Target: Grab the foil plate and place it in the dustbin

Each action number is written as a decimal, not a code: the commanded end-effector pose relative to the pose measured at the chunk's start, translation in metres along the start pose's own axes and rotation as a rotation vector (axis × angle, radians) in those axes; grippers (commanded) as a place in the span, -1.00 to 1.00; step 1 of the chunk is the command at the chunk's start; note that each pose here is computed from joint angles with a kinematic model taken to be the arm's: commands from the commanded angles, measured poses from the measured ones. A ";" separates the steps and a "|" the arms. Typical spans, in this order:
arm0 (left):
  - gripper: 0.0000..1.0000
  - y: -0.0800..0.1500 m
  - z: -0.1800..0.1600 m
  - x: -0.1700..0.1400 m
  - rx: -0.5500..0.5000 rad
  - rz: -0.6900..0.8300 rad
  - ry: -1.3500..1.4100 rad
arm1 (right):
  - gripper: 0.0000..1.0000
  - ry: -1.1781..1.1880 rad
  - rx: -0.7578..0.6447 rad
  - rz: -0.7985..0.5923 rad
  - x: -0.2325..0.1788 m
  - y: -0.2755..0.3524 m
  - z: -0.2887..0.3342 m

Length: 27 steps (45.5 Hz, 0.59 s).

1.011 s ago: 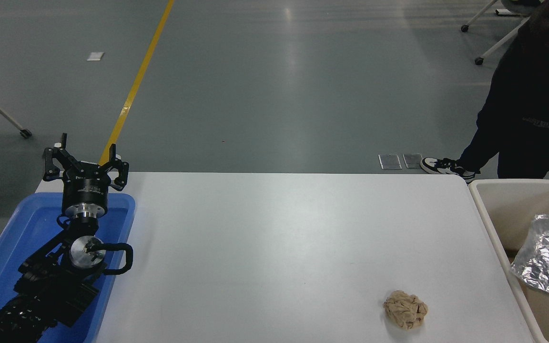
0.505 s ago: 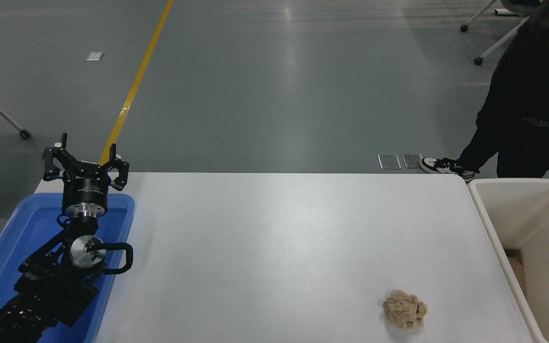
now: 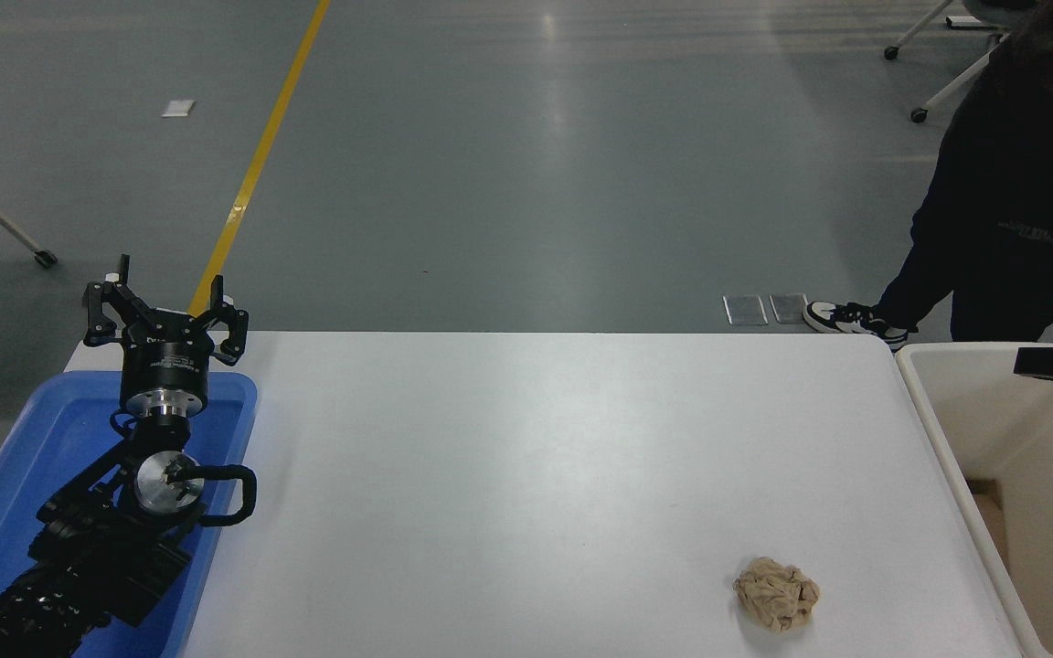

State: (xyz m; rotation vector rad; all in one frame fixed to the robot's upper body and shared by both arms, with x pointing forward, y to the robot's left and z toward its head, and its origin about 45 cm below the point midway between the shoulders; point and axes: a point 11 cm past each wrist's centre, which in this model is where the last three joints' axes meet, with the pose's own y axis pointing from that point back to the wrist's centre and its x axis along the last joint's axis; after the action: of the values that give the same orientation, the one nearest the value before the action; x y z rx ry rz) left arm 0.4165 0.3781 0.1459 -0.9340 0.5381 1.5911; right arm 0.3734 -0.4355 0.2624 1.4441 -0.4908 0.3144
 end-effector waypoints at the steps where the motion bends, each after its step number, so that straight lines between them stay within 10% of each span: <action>1: 0.98 0.000 0.000 0.000 0.000 0.001 0.000 | 1.00 0.129 0.170 -0.228 0.002 0.069 -0.119; 27: 0.98 0.000 0.000 0.001 -0.005 0.006 0.003 | 1.00 0.189 0.048 -0.365 0.004 0.114 -0.182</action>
State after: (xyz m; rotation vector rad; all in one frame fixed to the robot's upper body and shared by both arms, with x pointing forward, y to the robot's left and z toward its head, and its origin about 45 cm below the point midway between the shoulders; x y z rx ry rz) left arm 0.4160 0.3787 0.1453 -0.9355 0.5391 1.5947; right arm 0.3564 -0.2524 0.3260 1.5753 -0.0932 0.2060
